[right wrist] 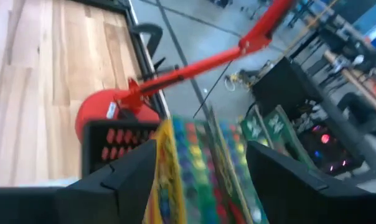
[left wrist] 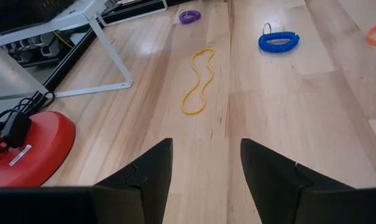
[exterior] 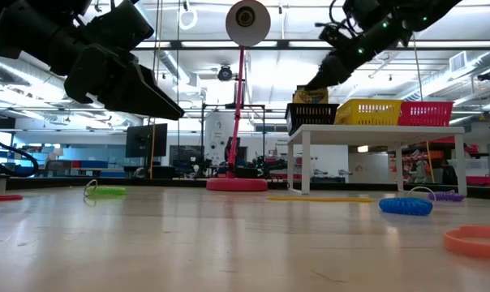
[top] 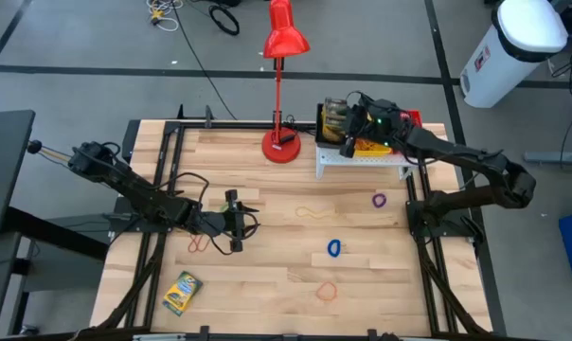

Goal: Pick & Place Office Desk Supplies
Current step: Put the top crayon box into the black bin

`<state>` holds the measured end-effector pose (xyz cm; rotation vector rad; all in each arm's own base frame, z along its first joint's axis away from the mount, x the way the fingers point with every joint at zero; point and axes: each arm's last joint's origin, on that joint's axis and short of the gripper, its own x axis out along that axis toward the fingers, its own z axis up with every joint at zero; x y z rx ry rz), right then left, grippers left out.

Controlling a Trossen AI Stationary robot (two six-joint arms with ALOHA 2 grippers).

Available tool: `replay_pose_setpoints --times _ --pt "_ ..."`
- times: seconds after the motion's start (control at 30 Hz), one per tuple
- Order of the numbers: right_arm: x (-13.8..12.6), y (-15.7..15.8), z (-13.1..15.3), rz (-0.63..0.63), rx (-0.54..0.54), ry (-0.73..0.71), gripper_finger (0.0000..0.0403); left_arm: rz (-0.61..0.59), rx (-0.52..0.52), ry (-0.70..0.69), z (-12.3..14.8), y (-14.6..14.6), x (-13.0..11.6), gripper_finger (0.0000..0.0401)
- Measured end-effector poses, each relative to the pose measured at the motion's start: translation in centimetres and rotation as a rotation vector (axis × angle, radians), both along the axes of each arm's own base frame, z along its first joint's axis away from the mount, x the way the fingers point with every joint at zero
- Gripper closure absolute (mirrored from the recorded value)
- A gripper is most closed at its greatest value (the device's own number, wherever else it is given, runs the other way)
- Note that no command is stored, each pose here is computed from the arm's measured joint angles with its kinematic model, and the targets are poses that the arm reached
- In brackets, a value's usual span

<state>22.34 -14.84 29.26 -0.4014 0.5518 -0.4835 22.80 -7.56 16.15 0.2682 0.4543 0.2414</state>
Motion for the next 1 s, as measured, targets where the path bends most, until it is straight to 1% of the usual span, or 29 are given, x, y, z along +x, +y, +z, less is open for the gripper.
replay_pose_setpoints --times 0.27,0.33,0.4,0.5,0.57,0.63,0.73,0.77,0.8,0.9,1.0 --pt "1.2 2.3 0.8 -0.032 -0.101 -0.006 0.0118 0.004 -0.009 -0.002 0.0 0.0 0.0 0.0206" --pt "1.1 2.9 1.1 -0.057 -0.121 -0.008 0.0121 0.004 -0.010 -0.001 0.0 0.0 0.0 0.0206" --pt "0.9 3.8 1.5 -0.082 -0.132 -0.011 0.0135 0.005 -0.011 -0.001 0.0 0.0 0.0 0.0206" --pt "0.7 4.9 1.8 -0.095 -0.120 -0.015 0.0175 0.006 -0.012 -0.002 0.0 0.0 0.0 0.0206" --pt "0.7 5.5 1.5 -0.104 -0.097 0.011 0.0218 0.006 -0.012 -0.002 0.0 0.0 0.0 0.0206" --pt "0.8 5.8 0.8 -0.123 -0.079 0.070 0.0274 0.006 -0.013 -0.002 0.0 0.0 0.0 0.0206" --pt "1.0 6.1 -0.3 -0.157 -0.066 0.157 0.0368 0.006 -0.013 -0.003 0.0 0.0 0.0 0.0206" --pt "1.1 6.2 -0.5 -0.162 -0.065 0.170 0.0385 0.007 -0.013 -0.003 0.0 0.0 0.0 0.0206" --pt "1.2 6.1 -0.7 -0.169 -0.063 0.179 0.0389 0.008 -0.013 -0.003 0.0 0.0 0.0 0.0206" --pt "1.6 5.9 -1.3 -0.186 -0.048 0.196 0.0378 0.008 -0.013 -0.004 0.0 0.0 0.0 0.0206" --pt "2.1 5.8 -2.0 -0.186 -0.044 0.232 0.0393 0.008 -0.014 -0.005 0.0 0.0 0.0 0.0206"
